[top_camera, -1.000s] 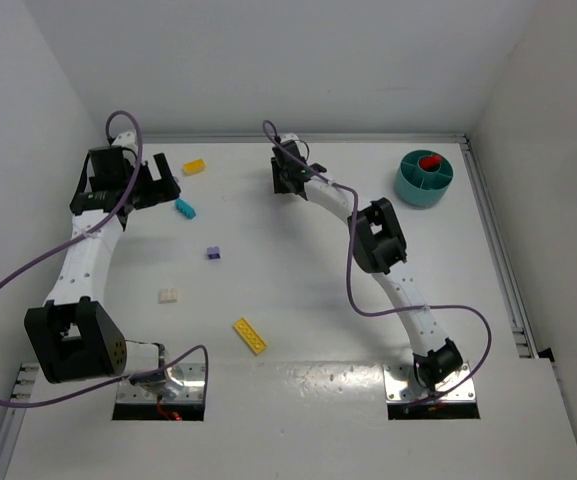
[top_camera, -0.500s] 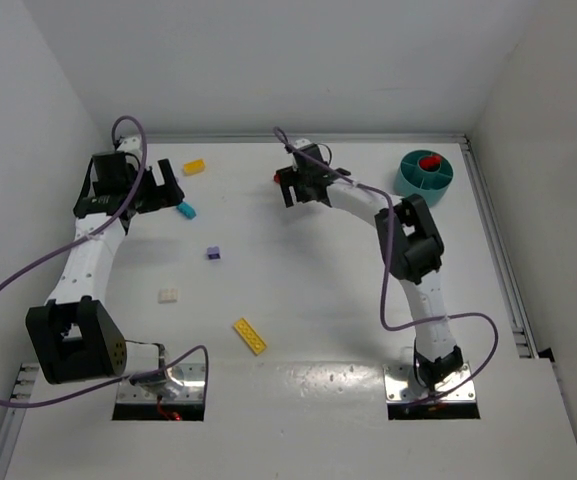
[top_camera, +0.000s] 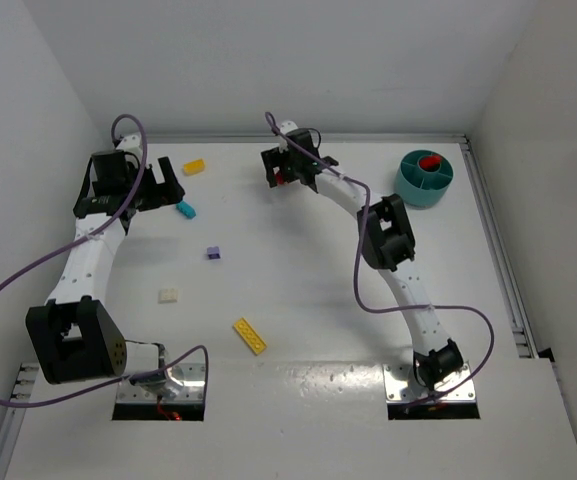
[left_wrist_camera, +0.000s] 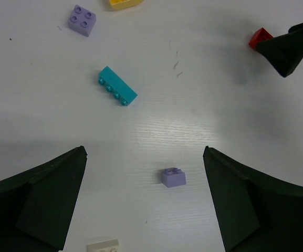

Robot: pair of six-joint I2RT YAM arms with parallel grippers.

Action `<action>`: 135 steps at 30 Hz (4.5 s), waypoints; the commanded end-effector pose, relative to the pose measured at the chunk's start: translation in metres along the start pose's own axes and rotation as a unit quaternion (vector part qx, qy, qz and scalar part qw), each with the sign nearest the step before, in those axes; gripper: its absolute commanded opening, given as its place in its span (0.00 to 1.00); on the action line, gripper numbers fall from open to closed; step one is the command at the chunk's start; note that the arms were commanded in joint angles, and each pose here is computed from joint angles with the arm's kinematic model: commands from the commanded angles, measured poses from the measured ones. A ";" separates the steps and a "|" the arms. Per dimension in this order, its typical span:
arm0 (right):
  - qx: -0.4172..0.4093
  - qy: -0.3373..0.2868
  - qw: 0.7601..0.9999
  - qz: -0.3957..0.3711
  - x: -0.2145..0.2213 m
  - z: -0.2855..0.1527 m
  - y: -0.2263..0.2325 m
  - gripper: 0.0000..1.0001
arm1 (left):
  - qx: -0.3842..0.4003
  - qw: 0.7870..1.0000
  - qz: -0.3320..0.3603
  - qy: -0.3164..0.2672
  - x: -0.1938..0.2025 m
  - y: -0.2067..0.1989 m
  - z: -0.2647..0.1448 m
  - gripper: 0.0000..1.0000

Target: Sort the legos into containers by color

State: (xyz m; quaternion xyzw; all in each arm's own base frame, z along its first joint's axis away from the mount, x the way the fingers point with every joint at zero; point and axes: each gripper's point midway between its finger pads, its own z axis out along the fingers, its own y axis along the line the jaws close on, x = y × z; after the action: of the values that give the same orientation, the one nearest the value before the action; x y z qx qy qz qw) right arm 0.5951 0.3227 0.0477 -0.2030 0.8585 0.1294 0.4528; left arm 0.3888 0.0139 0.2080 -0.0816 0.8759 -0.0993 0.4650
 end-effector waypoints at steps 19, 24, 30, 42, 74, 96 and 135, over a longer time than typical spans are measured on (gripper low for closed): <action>-0.017 -0.046 0.999 -0.008 -0.004 0.033 0.003 0.81 | -0.006 1.000 0.008 -0.020 -0.018 0.007 0.001 1.00; -0.039 -0.037 0.998 -0.019 0.006 0.036 -0.001 0.77 | -0.007 1.000 0.012 -0.016 -0.016 0.008 0.000 1.00; -0.073 -0.022 0.997 -0.030 0.020 0.036 0.000 0.73 | -0.008 1.000 0.020 -0.012 -0.014 0.008 -0.003 1.00; -0.102 -0.015 0.994 -0.048 0.023 0.036 0.003 0.67 | 0.002 1.000 0.020 -0.010 -0.013 0.005 -0.003 1.00; -0.020 0.001 0.997 -0.070 -0.038 -0.228 -0.088 0.00 | 0.057 0.994 0.076 -0.046 -0.013 -0.054 -0.018 1.00; 0.203 0.111 0.973 -0.017 0.012 -0.300 -0.292 0.00 | 0.084 0.991 0.086 -0.062 -0.029 -0.091 -0.010 1.00; 0.216 0.110 0.970 0.030 0.035 -0.268 -0.352 0.00 | 0.068 0.993 0.082 -0.051 -0.025 -0.082 -0.003 1.00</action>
State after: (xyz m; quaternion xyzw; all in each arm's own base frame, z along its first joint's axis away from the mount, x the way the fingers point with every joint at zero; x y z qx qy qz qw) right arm 0.5238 -0.1122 0.1266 -0.0877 0.9357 -0.0740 0.3336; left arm 0.3944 -0.0590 0.2282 0.0199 0.8618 -0.1140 0.4939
